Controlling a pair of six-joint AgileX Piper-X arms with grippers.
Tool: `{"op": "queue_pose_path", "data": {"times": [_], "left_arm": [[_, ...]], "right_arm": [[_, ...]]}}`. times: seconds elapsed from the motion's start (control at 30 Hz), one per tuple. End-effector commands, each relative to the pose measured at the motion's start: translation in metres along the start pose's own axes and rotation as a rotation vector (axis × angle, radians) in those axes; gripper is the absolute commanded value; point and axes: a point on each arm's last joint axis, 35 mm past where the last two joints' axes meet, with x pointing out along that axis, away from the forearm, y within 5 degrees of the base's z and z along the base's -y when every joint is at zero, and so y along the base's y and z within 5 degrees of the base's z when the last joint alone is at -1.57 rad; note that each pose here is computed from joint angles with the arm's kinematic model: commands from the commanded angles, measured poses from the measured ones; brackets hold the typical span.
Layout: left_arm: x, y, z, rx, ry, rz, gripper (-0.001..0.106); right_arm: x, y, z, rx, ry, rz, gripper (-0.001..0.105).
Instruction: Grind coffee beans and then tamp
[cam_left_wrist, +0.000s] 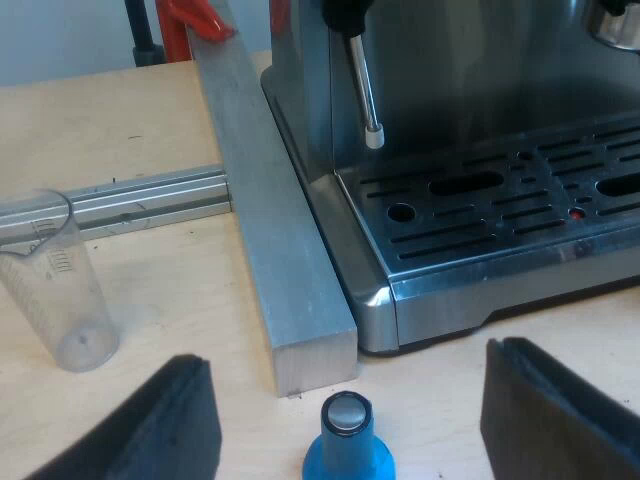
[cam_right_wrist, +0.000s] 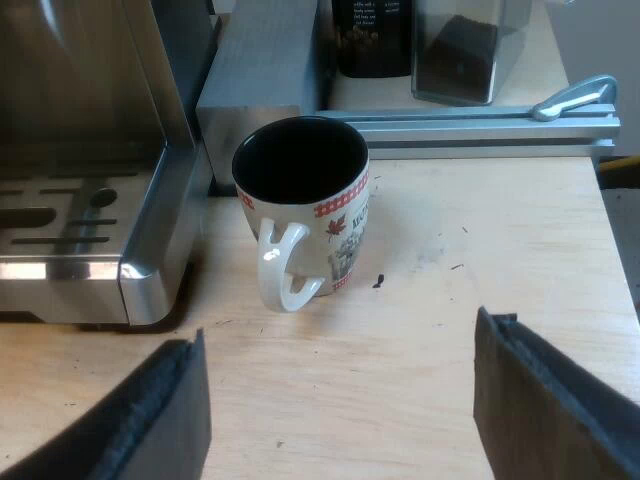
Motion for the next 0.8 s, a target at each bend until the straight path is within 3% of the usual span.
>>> {"op": "queue_pose_path", "data": {"times": [0.03,0.1,0.23,0.37,0.53,0.67,0.8], "left_arm": [[0.002,0.0,0.001,-0.001,0.005,-0.004,0.058],[0.002,0.0,0.001,-0.002,0.008,-0.004,0.06],[-0.003,-0.001,0.004,-0.006,0.006,-0.004,0.074],[-0.015,-0.006,0.017,0.006,-0.044,-0.017,0.074],[-0.036,-0.015,0.036,0.034,-0.11,-0.109,0.074],[-0.03,-0.019,0.048,0.023,-0.058,-0.185,0.074],[-0.019,-0.024,0.052,0.018,0.022,-0.323,0.074]], "right_arm": [[0.001,-0.001,0.003,-0.008,-0.009,0.005,0.059],[0.001,-0.001,0.003,-0.008,-0.009,0.005,0.059],[0.001,-0.001,0.003,0.048,-0.011,0.008,0.059],[-0.008,-0.001,0.008,0.024,-0.006,0.02,0.059],[-0.01,-0.002,0.028,-0.019,0.024,0.123,0.059],[-0.008,-0.003,0.046,-0.066,0.034,0.211,0.059],[-0.003,0.0,0.063,-0.123,0.028,0.327,0.059]]}}
